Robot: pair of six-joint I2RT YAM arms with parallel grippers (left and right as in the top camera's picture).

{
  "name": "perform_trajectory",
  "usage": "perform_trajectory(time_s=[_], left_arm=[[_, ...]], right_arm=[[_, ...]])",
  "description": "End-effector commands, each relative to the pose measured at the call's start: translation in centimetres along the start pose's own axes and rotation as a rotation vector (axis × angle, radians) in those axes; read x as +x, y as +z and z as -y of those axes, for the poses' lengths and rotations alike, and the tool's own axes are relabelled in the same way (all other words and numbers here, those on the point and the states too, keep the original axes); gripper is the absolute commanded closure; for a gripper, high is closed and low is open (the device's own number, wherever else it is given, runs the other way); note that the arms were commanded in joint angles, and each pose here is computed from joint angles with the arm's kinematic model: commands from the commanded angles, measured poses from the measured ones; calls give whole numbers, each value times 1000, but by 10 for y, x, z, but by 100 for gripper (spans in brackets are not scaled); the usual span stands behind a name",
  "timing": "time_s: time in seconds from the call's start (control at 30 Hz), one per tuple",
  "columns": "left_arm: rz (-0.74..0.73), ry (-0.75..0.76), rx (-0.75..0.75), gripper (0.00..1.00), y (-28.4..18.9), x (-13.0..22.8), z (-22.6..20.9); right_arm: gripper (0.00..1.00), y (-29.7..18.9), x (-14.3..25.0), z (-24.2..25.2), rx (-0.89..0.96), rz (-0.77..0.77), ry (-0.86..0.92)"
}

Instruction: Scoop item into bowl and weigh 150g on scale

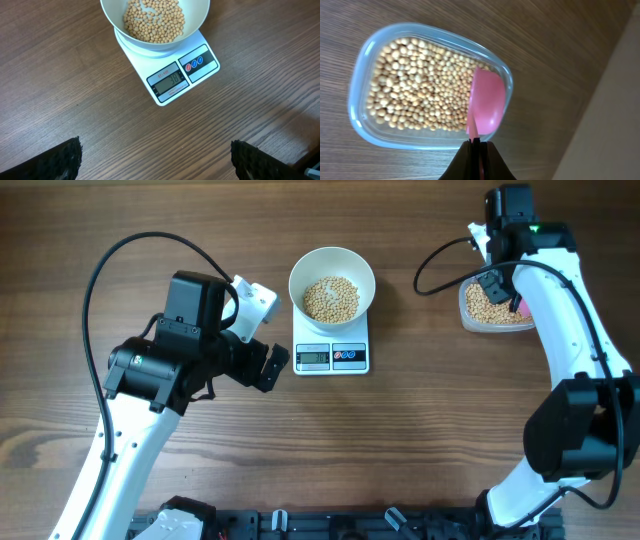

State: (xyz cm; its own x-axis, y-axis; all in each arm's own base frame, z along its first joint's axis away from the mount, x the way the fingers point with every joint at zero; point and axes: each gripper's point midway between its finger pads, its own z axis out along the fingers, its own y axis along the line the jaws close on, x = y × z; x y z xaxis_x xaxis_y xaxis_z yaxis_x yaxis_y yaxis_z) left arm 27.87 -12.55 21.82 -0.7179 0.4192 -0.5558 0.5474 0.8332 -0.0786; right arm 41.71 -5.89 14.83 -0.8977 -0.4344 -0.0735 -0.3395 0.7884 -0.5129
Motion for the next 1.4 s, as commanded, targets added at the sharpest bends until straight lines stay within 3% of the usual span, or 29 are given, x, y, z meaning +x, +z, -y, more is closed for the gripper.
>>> perform_trajectory(time_s=[0.0, 0.2, 0.33, 0.53, 0.9, 1.37], left_arm=[[16, 19, -1, 0, -3, -4, -1], [16, 19, -1, 0, -3, -4, -1], [16, 19, -1, 0, -3, -4, -1], [16, 19, -1, 0, -3, -4, -1], [16, 19, -1, 0, -3, -4, -1], [16, 19, -1, 0, -3, -4, -1]], right_arm=[[96, 7, -7, -33, -99, 4, -38], [96, -9, -22, -69, -170, 50, -100], [96, -9, -19, -73, -194, 36, -29], [96, -12, -9, -94, -371, 14, 30], [96, 1, 4, -70, -501, 13, 231], [96, 9, 3, -35, -715, 150, 449]])
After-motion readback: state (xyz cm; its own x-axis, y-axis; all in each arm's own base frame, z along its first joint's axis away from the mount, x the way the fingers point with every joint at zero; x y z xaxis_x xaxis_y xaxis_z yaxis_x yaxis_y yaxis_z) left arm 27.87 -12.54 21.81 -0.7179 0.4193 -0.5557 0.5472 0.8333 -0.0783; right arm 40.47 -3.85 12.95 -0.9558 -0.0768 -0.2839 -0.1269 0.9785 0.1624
